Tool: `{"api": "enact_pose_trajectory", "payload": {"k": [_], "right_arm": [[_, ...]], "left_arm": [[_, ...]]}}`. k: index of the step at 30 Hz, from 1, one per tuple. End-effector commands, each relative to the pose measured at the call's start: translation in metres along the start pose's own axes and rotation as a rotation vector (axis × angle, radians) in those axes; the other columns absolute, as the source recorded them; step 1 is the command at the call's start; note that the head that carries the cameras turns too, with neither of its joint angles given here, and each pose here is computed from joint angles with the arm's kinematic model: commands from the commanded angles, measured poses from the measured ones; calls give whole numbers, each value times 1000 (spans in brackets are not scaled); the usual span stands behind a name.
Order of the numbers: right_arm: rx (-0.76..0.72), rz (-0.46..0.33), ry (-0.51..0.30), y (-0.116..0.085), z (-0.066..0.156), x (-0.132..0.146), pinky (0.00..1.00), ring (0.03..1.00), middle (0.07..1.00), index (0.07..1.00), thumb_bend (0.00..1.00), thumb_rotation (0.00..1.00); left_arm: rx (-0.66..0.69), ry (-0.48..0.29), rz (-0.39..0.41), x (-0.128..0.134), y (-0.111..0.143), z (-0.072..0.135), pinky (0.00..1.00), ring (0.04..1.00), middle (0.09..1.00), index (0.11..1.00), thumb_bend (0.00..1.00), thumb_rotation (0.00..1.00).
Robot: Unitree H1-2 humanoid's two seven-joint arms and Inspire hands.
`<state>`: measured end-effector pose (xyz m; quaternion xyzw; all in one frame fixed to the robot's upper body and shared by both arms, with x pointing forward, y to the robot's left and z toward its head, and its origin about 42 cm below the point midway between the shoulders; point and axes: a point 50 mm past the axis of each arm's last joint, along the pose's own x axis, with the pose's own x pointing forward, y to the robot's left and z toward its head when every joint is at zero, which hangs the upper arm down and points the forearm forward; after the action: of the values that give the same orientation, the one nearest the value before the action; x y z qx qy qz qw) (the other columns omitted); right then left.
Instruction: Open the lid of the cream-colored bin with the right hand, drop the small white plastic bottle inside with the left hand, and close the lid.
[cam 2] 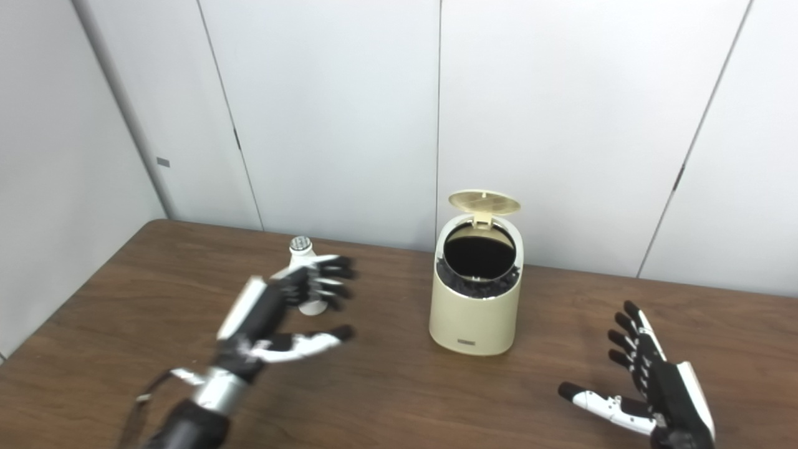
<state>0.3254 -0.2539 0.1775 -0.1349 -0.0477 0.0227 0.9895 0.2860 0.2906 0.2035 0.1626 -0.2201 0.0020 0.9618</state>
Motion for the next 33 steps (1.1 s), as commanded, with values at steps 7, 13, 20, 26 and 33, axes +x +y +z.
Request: {"api": "enact_pose_trajectory", "payload": {"k": [7, 13, 20, 26, 33], "right_arm": [[-11, -12, -90, -4, 26, 10, 886, 924, 962, 976, 640, 1], [-22, -17, -91, -3, 29, 10, 880, 918, 958, 971, 637, 0], [-24, -12, -99, -1, 35, 12, 892, 921, 961, 972, 631, 0], [-32, -1, -124, 3, 34, 11, 863, 909, 948, 970, 644, 0], [-47, -2, -135, 5, 34, 12, 828, 895, 942, 965, 655, 0]], "left_arm": [[124, -18, 267, -5, 6, 6, 500, 579, 646, 688, 687, 91], [166, -35, 392, -2, 4, 3, 456, 550, 622, 659, 705, 86], [202, 39, 391, 11, 3, -8, 656, 770, 829, 828, 740, 163], [212, 141, 311, 28, 2, -26, 839, 929, 965, 989, 842, 232], [231, 174, 270, 42, -5, -44, 860, 920, 923, 950, 877, 205]]}}
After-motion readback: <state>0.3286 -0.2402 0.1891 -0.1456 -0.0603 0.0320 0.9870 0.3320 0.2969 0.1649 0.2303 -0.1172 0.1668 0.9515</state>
